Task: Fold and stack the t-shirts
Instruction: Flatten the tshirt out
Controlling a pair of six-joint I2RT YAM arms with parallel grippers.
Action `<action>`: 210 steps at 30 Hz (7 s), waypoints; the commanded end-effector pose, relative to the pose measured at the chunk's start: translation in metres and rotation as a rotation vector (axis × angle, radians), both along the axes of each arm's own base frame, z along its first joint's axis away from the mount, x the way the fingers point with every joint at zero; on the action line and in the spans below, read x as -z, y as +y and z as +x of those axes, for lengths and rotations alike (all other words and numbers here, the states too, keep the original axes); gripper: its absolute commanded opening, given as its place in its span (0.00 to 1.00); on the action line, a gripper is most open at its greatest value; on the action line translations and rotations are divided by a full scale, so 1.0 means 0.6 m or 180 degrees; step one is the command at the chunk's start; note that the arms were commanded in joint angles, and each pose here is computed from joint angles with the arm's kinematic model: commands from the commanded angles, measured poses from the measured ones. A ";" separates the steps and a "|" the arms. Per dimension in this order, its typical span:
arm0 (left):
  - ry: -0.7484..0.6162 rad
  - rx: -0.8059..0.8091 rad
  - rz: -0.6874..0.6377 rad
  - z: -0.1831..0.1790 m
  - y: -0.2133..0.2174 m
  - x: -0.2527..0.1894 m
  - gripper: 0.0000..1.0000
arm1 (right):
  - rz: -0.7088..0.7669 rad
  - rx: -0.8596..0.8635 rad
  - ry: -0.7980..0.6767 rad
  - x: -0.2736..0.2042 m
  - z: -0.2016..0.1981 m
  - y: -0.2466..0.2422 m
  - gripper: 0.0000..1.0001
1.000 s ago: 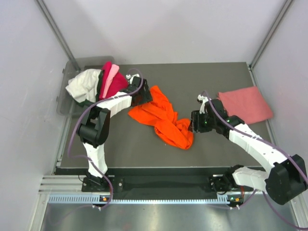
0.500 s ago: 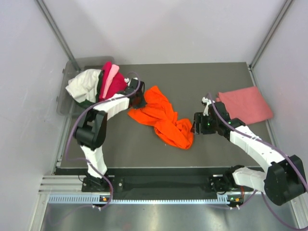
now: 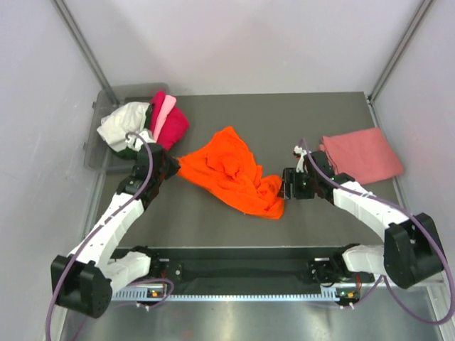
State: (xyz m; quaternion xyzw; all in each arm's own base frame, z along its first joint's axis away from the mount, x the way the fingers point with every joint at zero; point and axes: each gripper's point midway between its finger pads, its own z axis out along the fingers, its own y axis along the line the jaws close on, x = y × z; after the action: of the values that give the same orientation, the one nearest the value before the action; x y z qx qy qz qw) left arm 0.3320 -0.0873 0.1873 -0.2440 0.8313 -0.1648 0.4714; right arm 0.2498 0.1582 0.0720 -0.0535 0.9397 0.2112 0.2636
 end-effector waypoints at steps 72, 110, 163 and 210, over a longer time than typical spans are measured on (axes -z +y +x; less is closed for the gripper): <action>0.0134 0.0397 -0.0664 -0.111 0.005 0.037 0.00 | 0.0096 0.0929 -0.1254 -0.213 0.073 -0.086 0.84; 0.0812 0.0116 -0.0174 -0.079 0.046 0.129 0.82 | -0.0402 0.1470 -0.0130 0.019 0.101 -0.168 0.57; 0.0678 0.0264 -0.0003 -0.084 0.050 0.094 0.79 | -0.0240 0.1368 -0.0185 0.013 0.089 -0.176 0.27; 0.0686 0.0319 0.0072 -0.081 0.051 0.095 0.79 | -0.0173 0.1224 -0.0173 -0.014 0.067 -0.167 0.00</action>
State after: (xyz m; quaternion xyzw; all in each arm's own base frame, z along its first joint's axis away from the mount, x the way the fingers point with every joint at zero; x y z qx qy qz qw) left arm 0.2751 -0.0549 0.1122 -0.2252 0.8964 -0.1446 0.3534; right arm 0.2805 0.0655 0.0572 0.1163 0.9394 0.1372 0.2918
